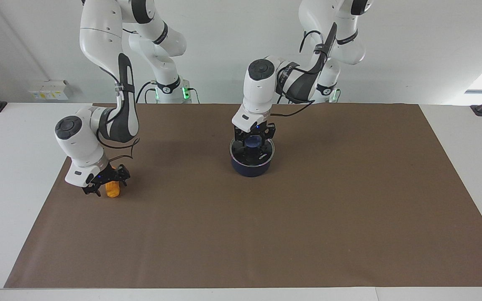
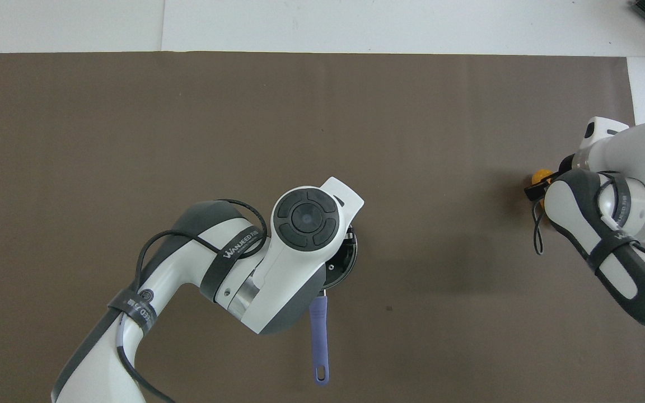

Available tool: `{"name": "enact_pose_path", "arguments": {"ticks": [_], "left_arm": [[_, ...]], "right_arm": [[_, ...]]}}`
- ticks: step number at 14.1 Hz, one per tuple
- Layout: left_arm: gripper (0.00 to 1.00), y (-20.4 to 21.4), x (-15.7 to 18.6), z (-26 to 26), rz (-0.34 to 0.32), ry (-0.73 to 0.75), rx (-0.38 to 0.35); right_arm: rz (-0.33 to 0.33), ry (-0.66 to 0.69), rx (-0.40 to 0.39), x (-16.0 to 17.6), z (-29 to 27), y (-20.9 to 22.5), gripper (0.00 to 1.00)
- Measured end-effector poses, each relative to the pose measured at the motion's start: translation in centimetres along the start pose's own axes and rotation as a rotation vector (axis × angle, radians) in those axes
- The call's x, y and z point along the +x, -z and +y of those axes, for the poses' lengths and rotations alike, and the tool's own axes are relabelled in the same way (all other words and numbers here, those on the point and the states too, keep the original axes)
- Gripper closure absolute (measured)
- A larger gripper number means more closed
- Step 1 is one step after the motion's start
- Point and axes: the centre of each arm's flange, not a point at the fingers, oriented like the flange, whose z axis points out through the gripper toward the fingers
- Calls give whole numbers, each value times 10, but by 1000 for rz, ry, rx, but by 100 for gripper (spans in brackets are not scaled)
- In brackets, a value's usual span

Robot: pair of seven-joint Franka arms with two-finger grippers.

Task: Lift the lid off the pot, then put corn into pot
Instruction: 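Lift the lid with the left gripper while the right gripper grasps the corn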

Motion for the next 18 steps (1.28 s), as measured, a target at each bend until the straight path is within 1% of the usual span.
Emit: {"name": "enact_pose_path", "arguments": {"ticks": [1, 2, 3, 4, 6, 8, 12, 14, 16, 18], "left_arm": [[34, 0, 0, 0, 0, 0, 0], [34, 0, 0, 0, 0, 0, 0], [34, 0, 0, 0, 0, 0, 0], [34, 0, 0, 0, -1, 0, 1], [34, 1, 0, -1, -7, 1, 7], [34, 9, 2, -2, -18, 4, 18], [34, 48, 11, -6, 0, 19, 5], [34, 74, 24, -19, 9, 49, -1], [34, 99, 39, -45, 22, 76, -12], [34, 114, 55, -79, 26, 64, -14]], "right_arm": [[-1, 0, 0, 0, 0, 0, 0], [-2, 0, 1, 0, 0, 0, 5], [-5, 0, 4, -1, 0, -1, 5], [-10, -1, 8, -2, 0, -1, 10], [-15, -5, 11, -3, 0, -2, 34], [-19, -41, 14, -4, 1, -2, 59], [-24, -103, 19, 0, -3, 0, 61], [-15, -111, 12, 4, 0, 8, 61], [-7, -152, 8, 10, 4, 25, 61], [-4, -207, 16, 21, -3, 57, 61]]}}
